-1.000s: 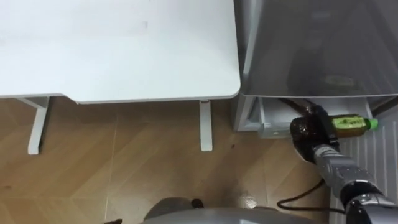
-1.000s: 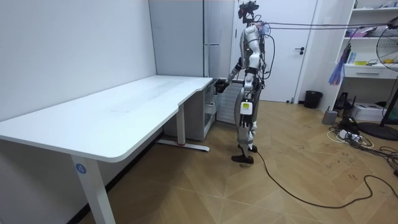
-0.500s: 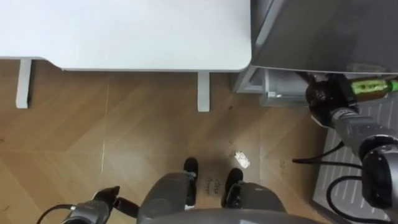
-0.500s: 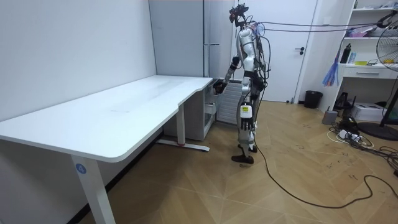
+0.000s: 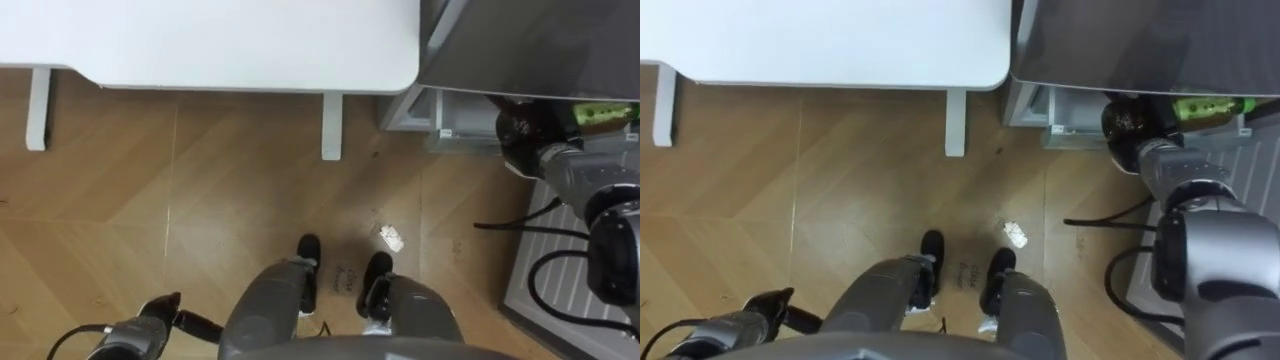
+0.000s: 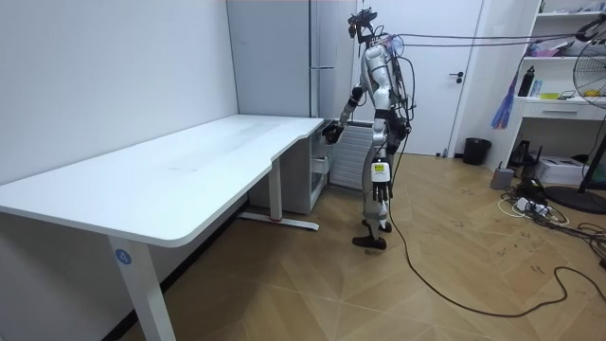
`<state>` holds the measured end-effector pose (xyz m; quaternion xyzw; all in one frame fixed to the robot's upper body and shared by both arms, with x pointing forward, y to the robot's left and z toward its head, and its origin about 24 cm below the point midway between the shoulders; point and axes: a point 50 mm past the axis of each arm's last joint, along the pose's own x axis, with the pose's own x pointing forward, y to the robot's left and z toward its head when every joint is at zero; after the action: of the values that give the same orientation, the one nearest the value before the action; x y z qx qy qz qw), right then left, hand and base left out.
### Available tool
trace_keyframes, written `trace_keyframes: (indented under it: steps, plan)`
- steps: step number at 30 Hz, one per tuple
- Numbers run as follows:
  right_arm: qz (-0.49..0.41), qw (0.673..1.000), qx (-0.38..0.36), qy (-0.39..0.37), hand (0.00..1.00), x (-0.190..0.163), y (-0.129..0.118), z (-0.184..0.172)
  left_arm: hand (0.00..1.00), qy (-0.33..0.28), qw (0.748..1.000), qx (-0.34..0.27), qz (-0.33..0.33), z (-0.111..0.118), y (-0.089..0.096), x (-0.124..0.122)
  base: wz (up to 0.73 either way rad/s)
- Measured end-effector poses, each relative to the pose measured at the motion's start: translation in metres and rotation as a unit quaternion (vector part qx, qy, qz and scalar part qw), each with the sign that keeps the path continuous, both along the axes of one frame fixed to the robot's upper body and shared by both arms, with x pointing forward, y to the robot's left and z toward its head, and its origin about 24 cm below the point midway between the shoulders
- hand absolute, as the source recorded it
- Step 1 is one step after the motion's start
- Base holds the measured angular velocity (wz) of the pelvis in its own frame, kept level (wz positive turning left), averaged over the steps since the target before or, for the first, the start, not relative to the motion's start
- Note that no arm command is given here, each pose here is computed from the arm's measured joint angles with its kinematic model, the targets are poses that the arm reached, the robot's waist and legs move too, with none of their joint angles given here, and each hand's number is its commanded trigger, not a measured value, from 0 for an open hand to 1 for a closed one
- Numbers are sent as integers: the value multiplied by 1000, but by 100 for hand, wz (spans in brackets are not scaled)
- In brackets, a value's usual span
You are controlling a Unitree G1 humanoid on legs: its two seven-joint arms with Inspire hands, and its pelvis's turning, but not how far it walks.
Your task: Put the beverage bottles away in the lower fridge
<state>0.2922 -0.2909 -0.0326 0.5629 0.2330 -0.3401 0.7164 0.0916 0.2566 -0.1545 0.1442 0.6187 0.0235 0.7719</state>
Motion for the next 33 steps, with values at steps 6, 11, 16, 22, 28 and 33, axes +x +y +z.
trace_keyframes:
  steps: [6, 11, 16, 22, 28, 33]
  plan:
    - [0, 1000, -10, -2, 0, 4, -2, 5, 0, -9, 1000, -2, 21, 0, 0, 0, 0]
    - [10, 1000, -23, -2, 0, 7, -1, 8, 0, -15, 1000, -5, 27, 0, 0, 1, 0]
    - [17, 999, -39, 5, 0, 6, -5, 9, 0, -16, 999, -5, 28, 0, 0, 1, 0]
    - [24, 998, -49, 11, 0, 7, -6, 11, 0, -17, 999, 2, 28, 1, 1, 2, 0]
    - [23, 998, -51, 11, 0, 7, -7, 11, 0, -18, 999, 0, 27, 1, 3, 2, 0]
    - [24, 997, -68, 14, 0, 6, -12, 13, 0, -17, 1000, -5, 26, 1, 3, 1, 1]
